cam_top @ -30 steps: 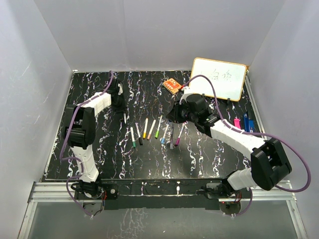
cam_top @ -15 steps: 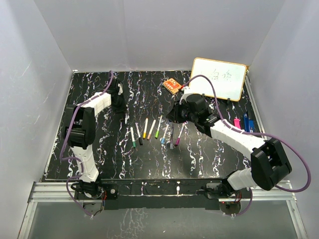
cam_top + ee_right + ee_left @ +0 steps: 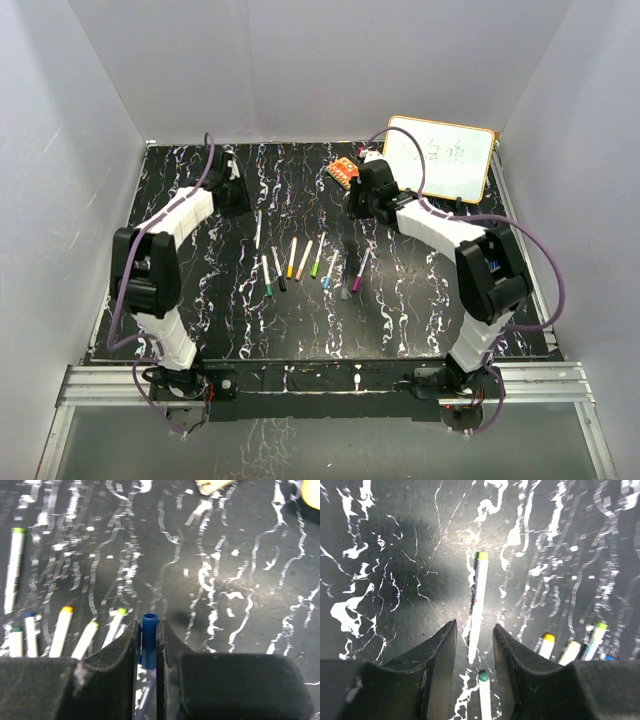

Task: Open the pen caps

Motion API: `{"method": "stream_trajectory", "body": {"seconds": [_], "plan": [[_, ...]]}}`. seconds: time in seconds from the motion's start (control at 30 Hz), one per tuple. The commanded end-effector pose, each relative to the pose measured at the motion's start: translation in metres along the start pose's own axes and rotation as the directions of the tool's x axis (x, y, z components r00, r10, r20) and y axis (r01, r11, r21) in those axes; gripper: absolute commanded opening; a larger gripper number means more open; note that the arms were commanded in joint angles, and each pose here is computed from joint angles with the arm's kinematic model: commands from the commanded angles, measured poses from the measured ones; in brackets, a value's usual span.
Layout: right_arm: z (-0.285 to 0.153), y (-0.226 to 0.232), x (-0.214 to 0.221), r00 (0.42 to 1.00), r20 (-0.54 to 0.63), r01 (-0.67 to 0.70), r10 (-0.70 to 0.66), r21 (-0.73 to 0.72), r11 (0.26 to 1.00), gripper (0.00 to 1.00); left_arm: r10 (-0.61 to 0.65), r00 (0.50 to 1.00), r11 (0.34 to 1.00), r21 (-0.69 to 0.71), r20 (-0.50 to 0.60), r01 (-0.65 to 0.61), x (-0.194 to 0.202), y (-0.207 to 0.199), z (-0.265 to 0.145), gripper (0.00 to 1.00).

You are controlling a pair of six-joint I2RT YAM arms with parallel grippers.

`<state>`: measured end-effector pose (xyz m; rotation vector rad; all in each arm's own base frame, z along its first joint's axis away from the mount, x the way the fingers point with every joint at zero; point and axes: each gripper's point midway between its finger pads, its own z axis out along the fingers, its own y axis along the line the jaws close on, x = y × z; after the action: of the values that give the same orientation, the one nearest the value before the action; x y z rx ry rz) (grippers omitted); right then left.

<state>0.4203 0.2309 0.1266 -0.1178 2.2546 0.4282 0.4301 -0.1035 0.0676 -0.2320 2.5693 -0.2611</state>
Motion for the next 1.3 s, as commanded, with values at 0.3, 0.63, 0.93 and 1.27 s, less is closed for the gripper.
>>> {"method": "stream_trajectory", "body": {"seconds": [0.3,0.63,0.93,1.27], "plan": [[0.039,-0.086,-0.013,0.998,-0.058,0.017,-0.002,0.25,0.968,0.0,-0.129,0.931,0.974,0.218,0.34,0.055,-0.034,-0.029,-0.123,0.44],[0.062,-0.108,0.012,0.988,-0.152,0.051,-0.002,0.317,0.947,0.0,-0.177,0.916,0.953,0.296,0.36,0.068,-0.022,-0.035,-0.139,0.49],[0.068,-0.12,0.026,0.983,-0.184,0.05,0.012,0.33,0.943,0.02,-0.187,0.915,0.951,0.299,0.358,0.078,-0.009,-0.03,-0.136,0.51],[0.068,-0.119,0.038,0.977,-0.211,0.044,0.024,0.311,0.949,0.2,-0.187,0.918,0.955,0.282,0.35,0.087,-0.005,-0.026,-0.132,0.56]]}}
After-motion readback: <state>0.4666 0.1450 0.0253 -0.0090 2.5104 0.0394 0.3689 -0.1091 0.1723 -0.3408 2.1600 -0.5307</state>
